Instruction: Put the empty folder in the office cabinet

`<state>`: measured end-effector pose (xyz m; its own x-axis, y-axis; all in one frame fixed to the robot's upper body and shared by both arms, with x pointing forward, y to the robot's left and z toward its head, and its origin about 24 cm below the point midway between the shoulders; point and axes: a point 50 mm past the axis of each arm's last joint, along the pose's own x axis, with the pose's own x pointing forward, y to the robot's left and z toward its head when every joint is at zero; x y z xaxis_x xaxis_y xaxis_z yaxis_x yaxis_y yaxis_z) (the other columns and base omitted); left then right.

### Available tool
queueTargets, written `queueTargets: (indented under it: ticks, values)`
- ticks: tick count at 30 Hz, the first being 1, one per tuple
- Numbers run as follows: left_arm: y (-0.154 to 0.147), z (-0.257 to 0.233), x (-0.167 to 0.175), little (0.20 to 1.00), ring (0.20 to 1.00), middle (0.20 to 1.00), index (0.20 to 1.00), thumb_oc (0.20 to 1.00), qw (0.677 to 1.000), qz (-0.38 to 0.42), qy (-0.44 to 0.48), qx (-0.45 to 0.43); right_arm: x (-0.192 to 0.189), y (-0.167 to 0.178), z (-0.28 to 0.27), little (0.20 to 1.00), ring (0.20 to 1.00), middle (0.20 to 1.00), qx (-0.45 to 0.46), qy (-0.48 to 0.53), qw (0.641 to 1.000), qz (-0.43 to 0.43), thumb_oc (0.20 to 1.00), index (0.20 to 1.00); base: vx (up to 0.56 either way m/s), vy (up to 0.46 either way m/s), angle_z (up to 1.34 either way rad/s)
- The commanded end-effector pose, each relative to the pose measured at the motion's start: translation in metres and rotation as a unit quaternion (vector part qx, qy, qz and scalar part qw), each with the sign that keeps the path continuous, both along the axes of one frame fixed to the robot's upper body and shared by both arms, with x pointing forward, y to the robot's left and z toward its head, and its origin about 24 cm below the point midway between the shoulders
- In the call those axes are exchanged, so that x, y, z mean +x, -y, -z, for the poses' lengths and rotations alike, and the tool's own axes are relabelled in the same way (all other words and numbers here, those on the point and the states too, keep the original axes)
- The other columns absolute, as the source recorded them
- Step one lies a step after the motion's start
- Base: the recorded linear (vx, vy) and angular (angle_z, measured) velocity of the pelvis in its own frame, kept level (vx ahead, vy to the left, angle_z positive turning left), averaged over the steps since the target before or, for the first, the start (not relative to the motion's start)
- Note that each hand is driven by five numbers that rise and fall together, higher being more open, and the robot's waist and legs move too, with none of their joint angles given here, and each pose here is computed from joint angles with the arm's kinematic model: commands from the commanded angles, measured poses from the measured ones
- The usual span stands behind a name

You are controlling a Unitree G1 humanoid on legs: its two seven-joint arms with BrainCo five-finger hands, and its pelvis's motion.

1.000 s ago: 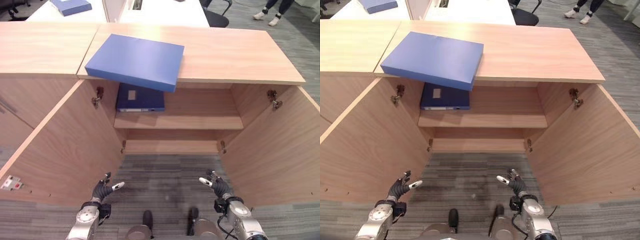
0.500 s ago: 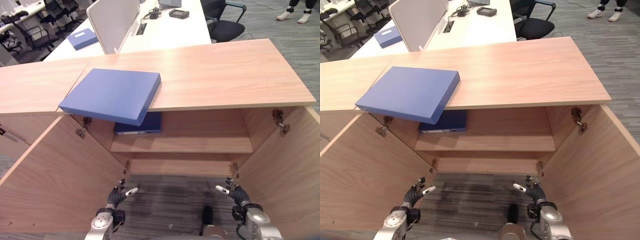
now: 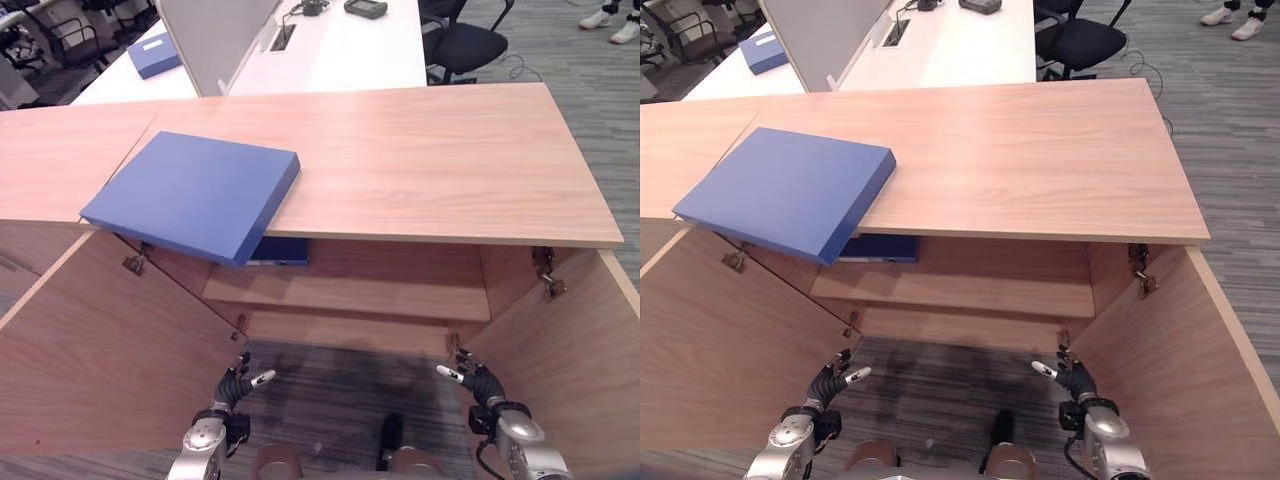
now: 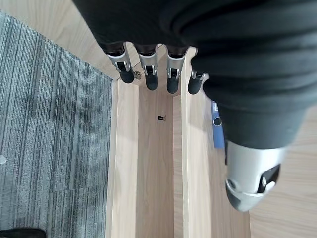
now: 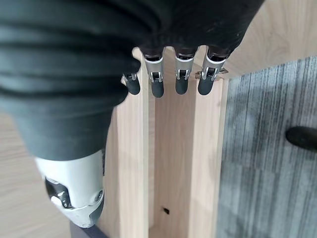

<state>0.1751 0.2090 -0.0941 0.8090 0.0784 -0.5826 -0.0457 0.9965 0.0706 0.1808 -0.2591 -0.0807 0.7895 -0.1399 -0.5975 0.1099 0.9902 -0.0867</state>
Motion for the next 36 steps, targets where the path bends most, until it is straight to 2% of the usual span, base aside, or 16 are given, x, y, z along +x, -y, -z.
queueTargets:
  ticks: [1, 13, 26, 32, 34, 36]
  values:
    - [-0.016, -0.017, 0.011, 1.000, 1.000, 1.000, 1.000, 1.000, 0.999, 0.003, 0.044, 0.028, 0.009, 0.000, -0.008, 1.000, 1.000, 1.000, 0.001, 0.030, 1.000, 0.000, 1.000, 1.000, 0.09, 0.060, -0.07]
    - [-0.028, -0.016, 0.005, 1.000, 1.000, 1.000, 1.000, 1.000, 0.999, -0.005, 0.034, 0.042, 0.003, -0.023, 0.004, 1.000, 1.000, 1.000, 0.031, 0.008, 0.999, -0.020, 1.000, 1.000, 0.06, 0.069, -0.16]
    - [-0.034, -0.021, 0.006, 1.000, 1.000, 1.000, 1.000, 1.000, 0.997, -0.008, 0.045, 0.061, 0.005, -0.029, 0.005, 1.000, 1.000, 1.000, 0.040, 0.010, 0.999, -0.016, 1.000, 1.000, 0.01, 0.017, -0.04]
    - [-0.049, -0.054, 0.018, 1.000, 1.000, 1.000, 1.000, 1.000, 0.980, -0.003, 0.117, 0.158, 0.008, -0.030, 0.001, 1.000, 1.000, 1.000, 0.042, 0.031, 0.999, -0.006, 1.000, 1.000, 0.00, 0.000, 0.00]
    - [-0.055, -0.066, 0.018, 1.000, 1.000, 1.000, 1.000, 1.000, 0.968, -0.006, 0.145, 0.204, 0.009, -0.029, -0.001, 1.000, 1.000, 1.000, 0.041, 0.043, 0.998, 0.002, 1.000, 1.000, 0.00, -0.044, 0.05]
    - [-0.065, -0.087, 0.016, 1.000, 1.000, 1.000, 1.000, 1.000, 0.942, -0.006, 0.188, 0.277, 0.008, -0.024, -0.004, 1.000, 1.000, 1.000, 0.035, 0.055, 0.998, 0.013, 1.000, 1.000, 0.01, -0.065, 0.18]
